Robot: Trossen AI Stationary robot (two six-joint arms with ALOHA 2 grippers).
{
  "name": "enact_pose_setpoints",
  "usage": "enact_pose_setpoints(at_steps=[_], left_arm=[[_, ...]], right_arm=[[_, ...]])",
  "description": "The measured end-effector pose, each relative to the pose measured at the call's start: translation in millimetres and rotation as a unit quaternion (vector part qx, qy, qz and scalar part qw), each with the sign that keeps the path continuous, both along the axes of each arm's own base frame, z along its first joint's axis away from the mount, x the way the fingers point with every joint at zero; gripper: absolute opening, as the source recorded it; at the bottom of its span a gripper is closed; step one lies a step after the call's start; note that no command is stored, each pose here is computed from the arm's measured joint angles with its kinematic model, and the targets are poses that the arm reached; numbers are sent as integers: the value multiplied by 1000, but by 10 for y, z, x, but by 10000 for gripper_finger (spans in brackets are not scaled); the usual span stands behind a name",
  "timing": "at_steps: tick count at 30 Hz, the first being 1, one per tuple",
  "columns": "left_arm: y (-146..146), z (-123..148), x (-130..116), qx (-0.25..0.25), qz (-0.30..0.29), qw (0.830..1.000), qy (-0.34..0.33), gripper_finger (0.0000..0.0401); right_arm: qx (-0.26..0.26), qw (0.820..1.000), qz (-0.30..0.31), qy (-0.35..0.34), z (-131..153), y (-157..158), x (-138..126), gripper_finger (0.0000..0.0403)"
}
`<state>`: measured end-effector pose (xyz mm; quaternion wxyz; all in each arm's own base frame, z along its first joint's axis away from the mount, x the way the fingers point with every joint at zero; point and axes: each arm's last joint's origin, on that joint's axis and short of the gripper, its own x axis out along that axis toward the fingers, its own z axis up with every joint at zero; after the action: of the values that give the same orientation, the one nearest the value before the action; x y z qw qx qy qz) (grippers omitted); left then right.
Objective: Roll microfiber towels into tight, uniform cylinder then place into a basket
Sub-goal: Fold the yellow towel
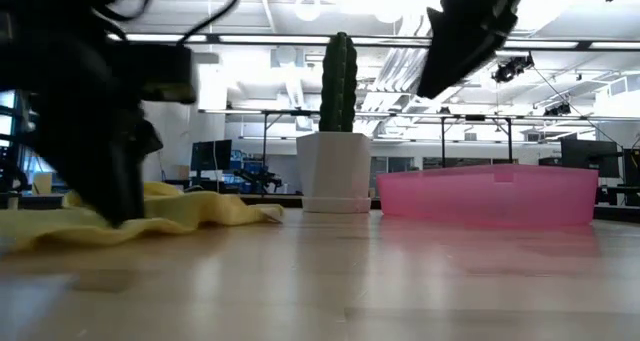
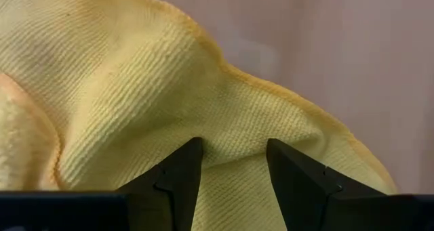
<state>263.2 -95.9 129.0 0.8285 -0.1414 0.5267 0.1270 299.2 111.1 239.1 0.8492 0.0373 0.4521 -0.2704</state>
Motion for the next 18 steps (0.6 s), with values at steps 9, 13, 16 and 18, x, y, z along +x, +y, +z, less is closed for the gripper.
enact_pose_setpoints(at_steps=[9,13,16,18], left_arm=[[-539,-14,-199,-28,-197,980,10,159],[-675,150,-239,9,-209,978,-7,159],[-734,351,-229,51,-202,978,-21,159],[-732,432,-244,86,-196,977,-10,159]], right_arm=[[-15,993,99,-65,-202,177,391,200],[-26,988,121,-95,-451,208,650,200],[-25,985,121,-123,-630,210,813,200],[-17,984,111,-136,-739,206,884,200]])
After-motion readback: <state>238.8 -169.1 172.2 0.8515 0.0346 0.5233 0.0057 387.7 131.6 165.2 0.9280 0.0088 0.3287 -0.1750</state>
